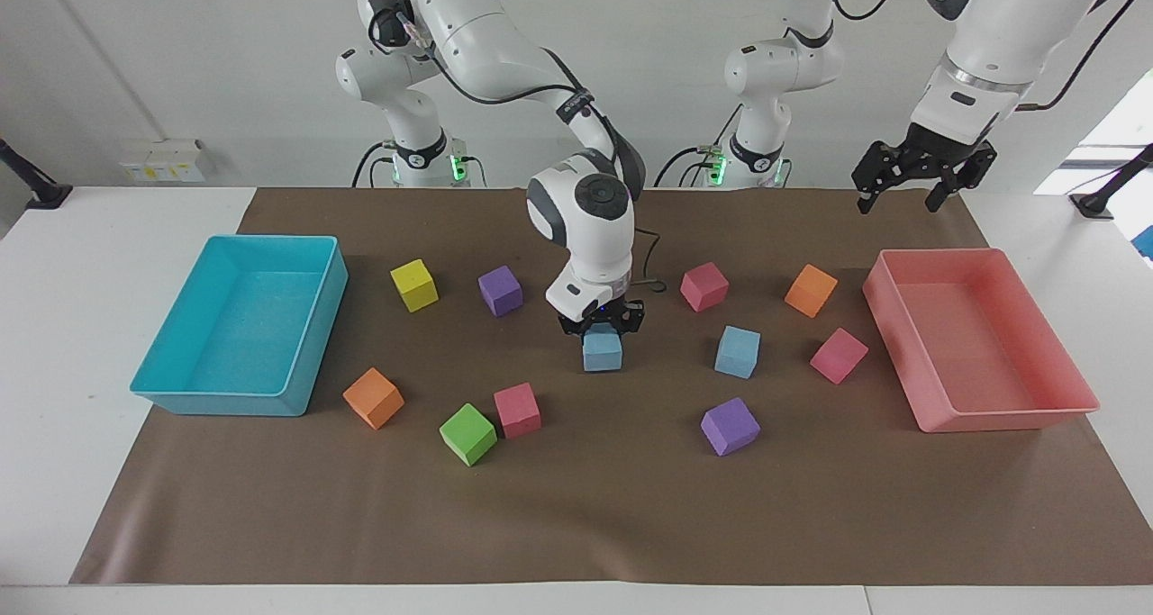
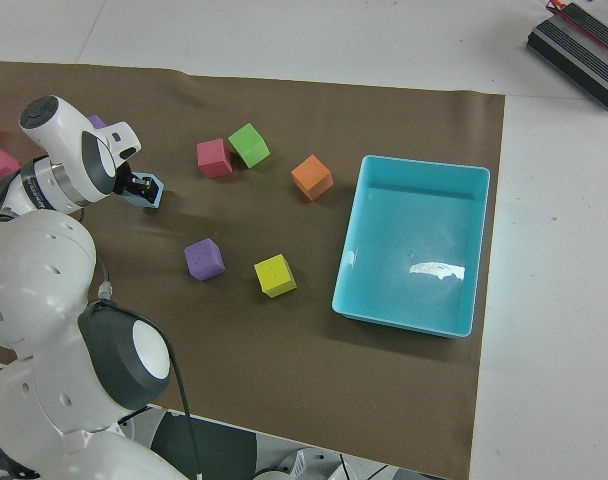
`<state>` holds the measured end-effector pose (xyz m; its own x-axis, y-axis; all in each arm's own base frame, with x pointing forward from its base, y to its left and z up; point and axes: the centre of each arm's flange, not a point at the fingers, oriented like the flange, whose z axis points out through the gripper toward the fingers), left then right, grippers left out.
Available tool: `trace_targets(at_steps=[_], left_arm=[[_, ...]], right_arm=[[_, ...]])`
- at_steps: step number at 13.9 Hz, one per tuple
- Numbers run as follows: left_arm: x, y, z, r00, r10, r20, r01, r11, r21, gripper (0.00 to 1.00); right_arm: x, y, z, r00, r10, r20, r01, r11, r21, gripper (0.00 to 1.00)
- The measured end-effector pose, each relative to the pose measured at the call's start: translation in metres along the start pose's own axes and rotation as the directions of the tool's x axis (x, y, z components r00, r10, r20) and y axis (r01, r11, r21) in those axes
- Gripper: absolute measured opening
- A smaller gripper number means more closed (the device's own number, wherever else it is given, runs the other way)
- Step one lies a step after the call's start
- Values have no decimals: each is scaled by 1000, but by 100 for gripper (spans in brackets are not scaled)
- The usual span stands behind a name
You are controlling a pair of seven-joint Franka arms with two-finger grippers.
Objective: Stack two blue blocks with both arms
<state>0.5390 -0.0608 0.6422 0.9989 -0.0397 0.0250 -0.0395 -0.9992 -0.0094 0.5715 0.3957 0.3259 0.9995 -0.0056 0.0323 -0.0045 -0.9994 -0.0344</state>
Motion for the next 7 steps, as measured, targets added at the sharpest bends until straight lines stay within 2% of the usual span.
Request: trace_targets(at_steps=[7], left_arm=[[0,0,0,1000,0,0,0,1000,0,100]], right_arm=[[-8,-7,5,999,-47,2,47,999,0,59]])
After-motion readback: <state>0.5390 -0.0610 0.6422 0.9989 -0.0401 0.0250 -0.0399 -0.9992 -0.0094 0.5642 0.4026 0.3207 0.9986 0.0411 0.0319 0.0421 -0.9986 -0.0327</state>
